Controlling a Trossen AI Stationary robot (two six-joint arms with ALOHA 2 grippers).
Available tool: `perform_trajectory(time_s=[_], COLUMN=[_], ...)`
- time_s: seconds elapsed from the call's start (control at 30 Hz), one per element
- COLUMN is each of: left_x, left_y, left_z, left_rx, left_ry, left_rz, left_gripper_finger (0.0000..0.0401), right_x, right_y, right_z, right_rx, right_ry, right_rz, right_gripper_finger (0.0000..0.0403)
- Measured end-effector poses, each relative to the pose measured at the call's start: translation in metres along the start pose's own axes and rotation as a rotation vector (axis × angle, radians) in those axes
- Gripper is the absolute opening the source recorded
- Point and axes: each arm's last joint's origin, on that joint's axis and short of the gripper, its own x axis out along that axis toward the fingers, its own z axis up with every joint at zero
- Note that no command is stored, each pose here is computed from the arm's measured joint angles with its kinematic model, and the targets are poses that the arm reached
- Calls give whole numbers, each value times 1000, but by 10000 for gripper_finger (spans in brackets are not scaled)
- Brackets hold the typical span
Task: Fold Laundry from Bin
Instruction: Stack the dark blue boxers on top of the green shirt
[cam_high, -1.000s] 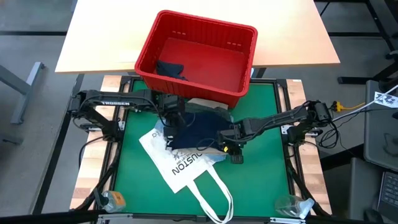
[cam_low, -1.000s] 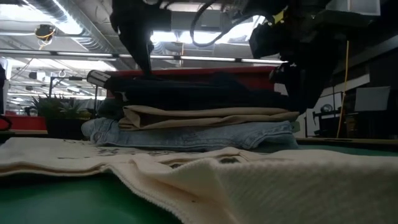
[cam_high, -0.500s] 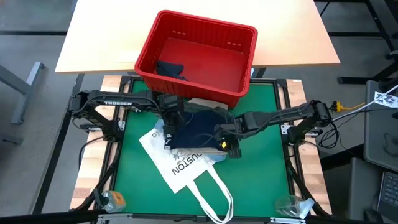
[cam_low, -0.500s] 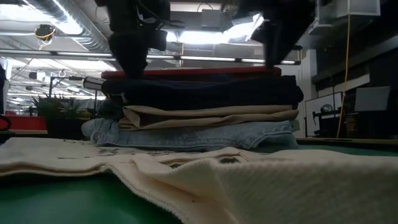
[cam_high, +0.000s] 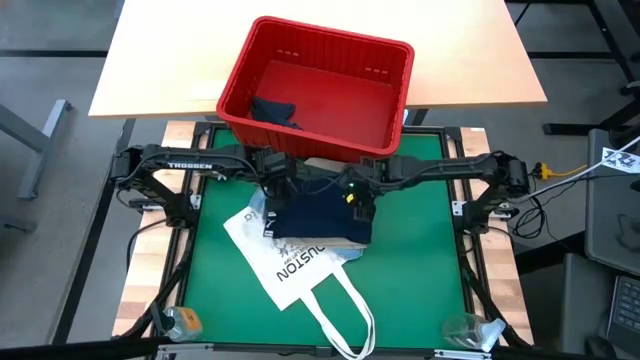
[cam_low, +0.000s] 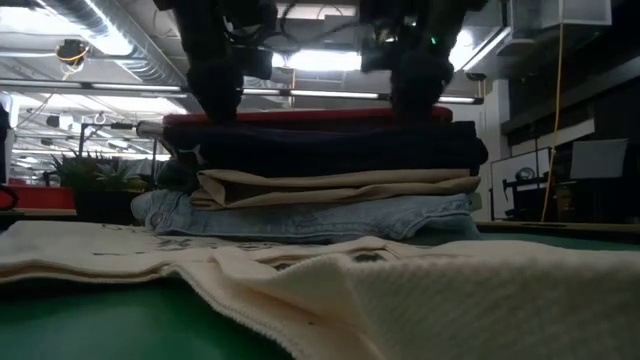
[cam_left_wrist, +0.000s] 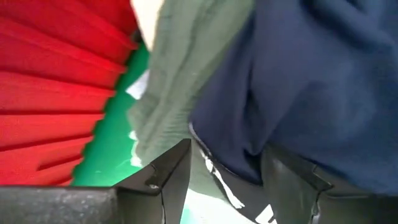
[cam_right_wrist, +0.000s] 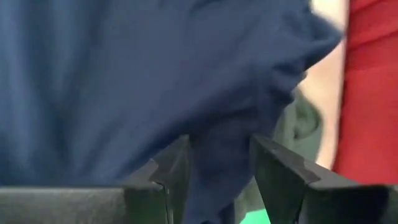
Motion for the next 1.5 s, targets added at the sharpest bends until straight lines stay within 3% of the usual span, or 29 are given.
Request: perform_trajectory(time_s=[0.3, 0.57, 0.87, 1.3, 1.5], left_x=[2, 4, -3, -20, -21], left_y=[9, 21, 27, 31, 20], left_z=[0, 0, 6, 15, 13], left_rx=[-26, -54, -18, -4, -6], left_ry=[5, 13, -7, -27, -9], left_rz=[43, 119, 173, 169, 4], left_gripper_finger=[151, 141, 131, 128, 128], right_x=[35, 33, 0, -33, -20], right_y=[-6, -5, -12, -21, -21], right_z=[-40, -45, -28, 2, 18], right_rx=[98, 142, 117, 113, 53], right_ry=[193, 233, 232, 60, -39], right_rz=[16, 10, -66, -156, -156], right_gripper_finger=[166, 166, 166, 166, 166])
